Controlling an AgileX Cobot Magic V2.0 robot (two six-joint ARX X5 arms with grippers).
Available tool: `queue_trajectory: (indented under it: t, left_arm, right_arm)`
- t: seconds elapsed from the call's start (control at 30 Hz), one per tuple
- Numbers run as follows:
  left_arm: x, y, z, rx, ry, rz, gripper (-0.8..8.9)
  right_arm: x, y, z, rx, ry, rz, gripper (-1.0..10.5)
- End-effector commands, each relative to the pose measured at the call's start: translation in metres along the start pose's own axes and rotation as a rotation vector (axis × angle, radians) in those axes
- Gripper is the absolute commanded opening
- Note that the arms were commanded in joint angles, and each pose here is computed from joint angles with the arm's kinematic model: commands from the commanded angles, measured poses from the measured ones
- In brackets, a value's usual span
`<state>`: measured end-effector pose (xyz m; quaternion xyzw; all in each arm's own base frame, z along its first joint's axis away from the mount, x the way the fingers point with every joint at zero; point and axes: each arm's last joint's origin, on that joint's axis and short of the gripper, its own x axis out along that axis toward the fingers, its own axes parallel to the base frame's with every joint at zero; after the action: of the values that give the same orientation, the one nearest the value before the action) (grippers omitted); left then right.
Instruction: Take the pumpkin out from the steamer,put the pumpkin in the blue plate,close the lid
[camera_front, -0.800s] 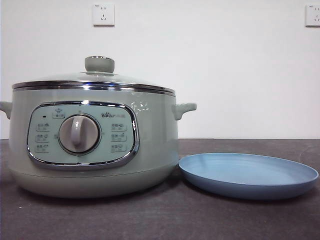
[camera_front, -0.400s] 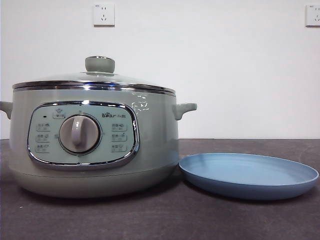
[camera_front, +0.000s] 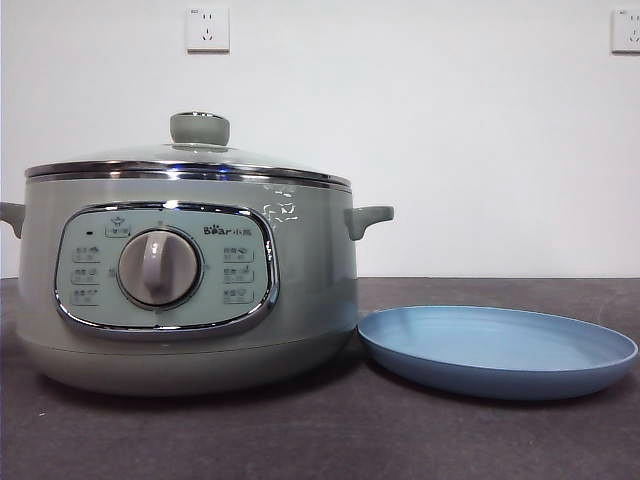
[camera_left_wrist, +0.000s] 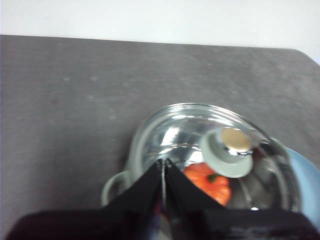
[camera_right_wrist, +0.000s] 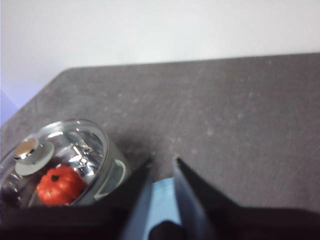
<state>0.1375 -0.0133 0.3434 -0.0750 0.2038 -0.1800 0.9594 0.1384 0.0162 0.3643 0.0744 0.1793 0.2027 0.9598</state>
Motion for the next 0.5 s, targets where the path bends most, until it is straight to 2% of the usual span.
queue_trajectory:
  t: [0.03,0.07,0.13,0.17,0.5]
  left_arm:
    - [0.002,-0.001,0.007,0.03,-0.002,-0.035,3.44]
    - [0.003,-0.001,0.009,0.028,0.001,-0.038,4.03]
    - [0.005,-0.002,0.011,0.029,0.003,-0.046,4.16]
    - [0.006,-0.002,0.011,0.022,0.001,-0.051,4.16]
    - [0.043,-0.018,0.027,0.039,0.108,-0.17,4.16]
  right_arm:
    - [0.007,-0.003,0.002,-0.007,0.029,0.0,3.7]
    - [0.01,-0.004,0.002,0.004,0.039,-0.002,4.6]
    - [0.014,-0.006,0.002,0.015,0.056,-0.007,5.8]
    - [0.015,-0.007,0.001,0.019,0.064,-0.008,6.0]
    - [0.018,-0.005,0.0,0.025,0.079,0.004,6.0]
